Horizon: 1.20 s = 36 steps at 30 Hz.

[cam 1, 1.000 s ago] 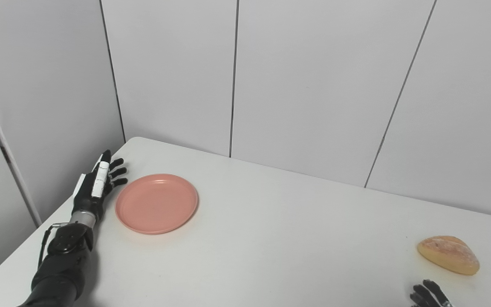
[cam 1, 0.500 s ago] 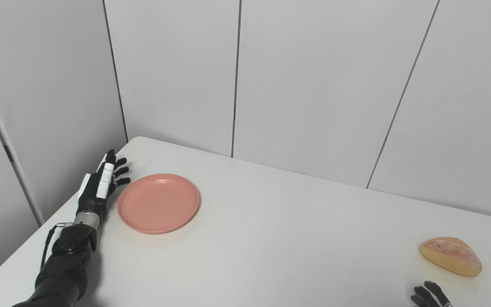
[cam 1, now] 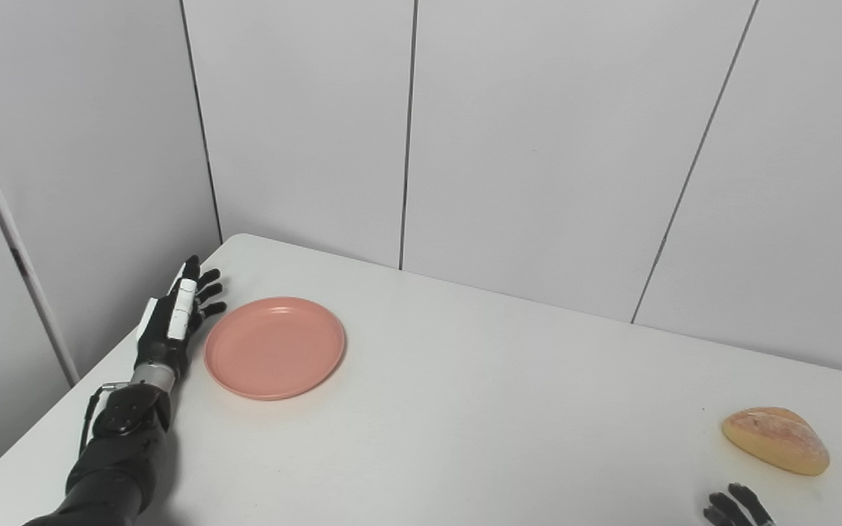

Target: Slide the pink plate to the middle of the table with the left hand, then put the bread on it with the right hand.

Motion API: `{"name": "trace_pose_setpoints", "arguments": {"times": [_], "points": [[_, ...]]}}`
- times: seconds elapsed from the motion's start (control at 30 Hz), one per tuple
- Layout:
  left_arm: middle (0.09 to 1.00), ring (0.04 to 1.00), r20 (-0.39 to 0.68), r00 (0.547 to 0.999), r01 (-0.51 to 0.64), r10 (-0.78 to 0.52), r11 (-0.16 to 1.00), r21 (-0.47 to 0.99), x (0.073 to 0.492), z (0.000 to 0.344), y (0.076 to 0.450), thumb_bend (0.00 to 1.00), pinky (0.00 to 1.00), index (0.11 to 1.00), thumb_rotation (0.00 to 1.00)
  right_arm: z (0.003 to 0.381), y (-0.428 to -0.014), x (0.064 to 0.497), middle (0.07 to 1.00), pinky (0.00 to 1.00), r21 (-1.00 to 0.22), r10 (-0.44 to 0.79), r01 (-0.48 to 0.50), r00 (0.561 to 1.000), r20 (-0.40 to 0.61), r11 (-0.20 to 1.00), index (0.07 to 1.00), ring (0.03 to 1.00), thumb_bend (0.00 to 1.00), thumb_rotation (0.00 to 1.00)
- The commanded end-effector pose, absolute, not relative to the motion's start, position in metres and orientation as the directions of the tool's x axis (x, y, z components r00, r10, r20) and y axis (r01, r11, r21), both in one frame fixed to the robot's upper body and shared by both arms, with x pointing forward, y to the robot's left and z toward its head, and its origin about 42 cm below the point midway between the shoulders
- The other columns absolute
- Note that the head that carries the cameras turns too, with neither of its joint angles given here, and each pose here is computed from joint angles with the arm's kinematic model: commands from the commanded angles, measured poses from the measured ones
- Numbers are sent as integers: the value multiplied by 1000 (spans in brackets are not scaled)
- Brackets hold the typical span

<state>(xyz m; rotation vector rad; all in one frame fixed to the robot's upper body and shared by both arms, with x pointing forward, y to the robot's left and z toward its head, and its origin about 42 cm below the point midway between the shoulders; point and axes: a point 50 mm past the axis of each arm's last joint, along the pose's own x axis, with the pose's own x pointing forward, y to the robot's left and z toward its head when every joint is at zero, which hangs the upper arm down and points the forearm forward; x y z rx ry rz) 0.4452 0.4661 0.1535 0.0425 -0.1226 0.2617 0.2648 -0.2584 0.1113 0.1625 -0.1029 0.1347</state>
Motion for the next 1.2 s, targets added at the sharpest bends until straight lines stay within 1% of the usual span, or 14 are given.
{"name": "trace_pose_setpoints", "arguments": {"times": [0.0, 0.1, 0.3, 0.47, 0.7, 0.8, 1.0, 1.07, 1.17], "points": [[904, 888, 99, 980, -174, 173, 985, 0, 450, 139, 439, 1000, 780, 981, 954, 103, -254, 257, 865, 902, 175, 141, -151, 987, 71, 973, 882, 883, 737, 795], [901, 884, 102, 981, -162, 162, 987, -8, 451, 139, 436, 1000, 759, 983, 940, 103, -254, 257, 866, 902, 177, 141, -152, 987, 72, 972, 882, 883, 740, 793], [926, 917, 125, 985, -115, 114, 993, 2, 455, 145, 431, 1000, 785, 984, 945, 104, -254, 256, 863, 897, 178, 139, -150, 988, 71, 973, 875, 881, 736, 784], [921, 914, 136, 985, -107, 104, 994, 18, 458, 151, 428, 1000, 807, 977, 932, 104, -255, 255, 860, 893, 177, 146, -157, 987, 74, 972, 874, 876, 734, 776], [920, 902, 129, 987, -99, 93, 994, 35, 462, 158, 430, 1000, 773, 957, 924, 105, -254, 255, 865, 900, 179, 147, -158, 986, 73, 971, 881, 880, 726, 770], [928, 911, 131, 989, -77, 72, 996, 35, 462, 162, 426, 1000, 784, 962, 927, 106, -254, 255, 867, 900, 169, 152, -162, 986, 73, 972, 880, 881, 719, 777], [920, 907, 115, 992, -59, 53, 997, 44, 460, 161, 426, 1000, 782, 949, 931, 107, -254, 253, 866, 901, 171, 153, -163, 986, 71, 972, 877, 880, 706, 777], [925, 912, 121, 992, -44, 37, 998, 51, 459, 160, 423, 1000, 771, 960, 946, 108, -254, 253, 861, 891, 168, 152, -162, 986, 70, 972, 870, 875, 721, 776], [911, 895, 117, 992, -41, 35, 998, 48, 459, 157, 420, 1000, 762, 959, 929, 108, -254, 253, 862, 890, 167, 151, -161, 986, 69, 973, 874, 874, 724, 776]]}}
